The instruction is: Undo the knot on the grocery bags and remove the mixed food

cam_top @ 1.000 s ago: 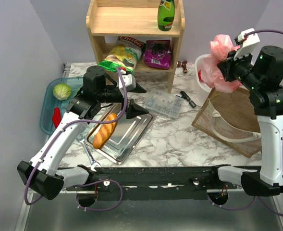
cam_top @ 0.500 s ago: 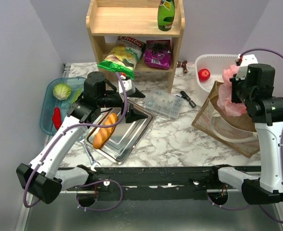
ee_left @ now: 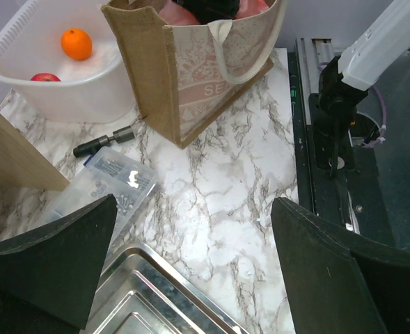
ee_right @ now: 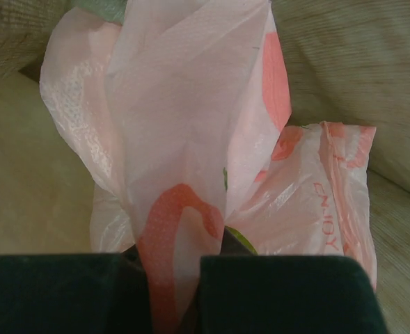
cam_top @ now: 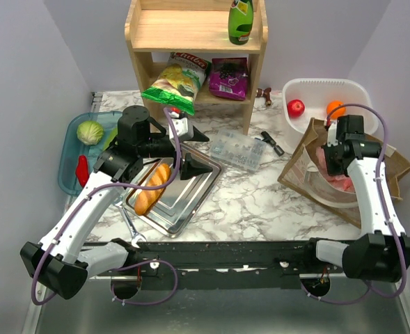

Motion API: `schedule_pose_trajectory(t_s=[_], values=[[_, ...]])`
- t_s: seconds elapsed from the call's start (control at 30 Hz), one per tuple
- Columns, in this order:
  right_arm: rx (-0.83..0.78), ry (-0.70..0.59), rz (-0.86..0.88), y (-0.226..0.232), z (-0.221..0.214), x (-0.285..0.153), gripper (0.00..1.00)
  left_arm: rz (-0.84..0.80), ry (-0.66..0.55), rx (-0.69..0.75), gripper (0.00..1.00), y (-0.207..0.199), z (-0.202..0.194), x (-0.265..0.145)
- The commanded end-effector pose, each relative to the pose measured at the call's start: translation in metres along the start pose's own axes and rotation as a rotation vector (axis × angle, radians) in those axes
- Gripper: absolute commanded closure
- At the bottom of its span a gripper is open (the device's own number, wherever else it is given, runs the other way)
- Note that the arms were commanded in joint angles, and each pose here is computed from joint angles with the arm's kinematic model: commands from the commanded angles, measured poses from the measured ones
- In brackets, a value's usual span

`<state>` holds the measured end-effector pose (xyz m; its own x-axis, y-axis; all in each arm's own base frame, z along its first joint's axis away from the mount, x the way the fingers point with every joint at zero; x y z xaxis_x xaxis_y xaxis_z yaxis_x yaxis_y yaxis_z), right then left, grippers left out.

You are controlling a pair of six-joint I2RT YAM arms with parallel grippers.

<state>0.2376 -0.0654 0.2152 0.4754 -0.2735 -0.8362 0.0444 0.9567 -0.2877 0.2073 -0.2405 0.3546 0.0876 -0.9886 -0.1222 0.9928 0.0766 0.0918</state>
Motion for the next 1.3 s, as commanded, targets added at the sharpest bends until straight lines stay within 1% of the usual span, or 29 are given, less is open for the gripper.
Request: schedule_pose_trajectory(t_s=[0.0,0.03,0.07,0.1,0.17,0.23,0.33,0.43,0.63,0.8,0.93,0.97,1.07,1.1,1.13,1.2,1.27], values=[[-0.062,-0.034,0.126,0.011,0.007,0.032,0.88,-0.001,0.0,0.033,0.06,-0.003,0.006,-0.003],[-0.07,-0.021,0.144,0.011,0.005,0.042,0.79,-0.002,0.002,0.033,0.06,-0.003,0.006,-0.003],[-0.072,-0.011,0.157,0.009,0.004,0.051,0.73,-0.002,0.004,0.033,0.06,-0.003,0.005,-0.003],[-0.08,-0.007,0.167,0.005,0.005,0.056,0.64,-0.003,0.007,0.034,0.06,-0.003,0.005,-0.003],[-0.083,-0.02,0.205,0.003,0.011,0.06,0.34,-0.004,0.014,0.032,0.06,-0.003,0.004,-0.002],[-0.096,-0.028,0.232,0.001,0.016,0.055,0.19,-0.002,0.017,0.031,0.05,-0.001,0.004,-0.002],[-0.122,-0.048,0.264,0.0,0.024,0.037,0.01,0.0,0.022,0.027,0.05,0.001,0.004,-0.001],[-0.151,-0.05,0.296,0.0,0.025,0.017,0.0,0.003,0.025,0.024,0.05,0.003,0.002,0.0],[-0.189,-0.098,0.34,-0.003,0.035,-0.026,0.0,0.01,0.039,-0.009,0.05,0.009,-0.004,0.006],[-0.226,-0.055,0.351,-0.007,0.034,-0.034,0.0,0.016,0.047,-0.034,0.05,0.015,-0.005,0.011],[-0.248,-0.028,0.41,0.001,0.029,-0.03,0.0,0.008,0.05,-0.033,0.03,0.019,-0.004,0.014],[-0.244,-0.046,0.404,-0.001,0.035,-0.031,0.0,0.004,0.051,-0.032,0.03,0.019,-0.002,0.016],[-0.24,-0.186,0.419,-0.004,0.07,-0.056,0.0,-0.001,0.051,-0.016,0.02,0.021,0.001,0.018],[-0.245,-0.22,0.424,-0.005,0.076,-0.063,0.0,-0.002,0.049,-0.009,0.01,0.022,0.003,0.022],[-0.257,-0.226,0.43,-0.004,0.076,-0.062,0.0,-0.006,0.047,0.0,0.02,0.025,0.006,0.027],[-0.287,-0.189,0.452,0.0,0.066,-0.055,0.0,-0.019,0.045,0.028,0.02,0.031,0.014,0.046],[-0.294,-0.166,0.473,0.004,0.058,-0.051,0.0,-0.052,0.028,0.042,0.05,0.037,0.027,0.07]])
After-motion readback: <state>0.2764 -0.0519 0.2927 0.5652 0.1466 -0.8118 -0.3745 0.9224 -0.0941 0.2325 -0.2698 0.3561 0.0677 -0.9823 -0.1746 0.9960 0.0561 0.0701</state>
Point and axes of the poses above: each gripper's point midway between its finger pads, its own x axis out along the fingers, its own y axis along the line the jaws close on, z = x × y, the point moved 3 cm from there along -x, back along the fingers, and after that the axes turned 2 degrees about x, right-handed, at the moved point
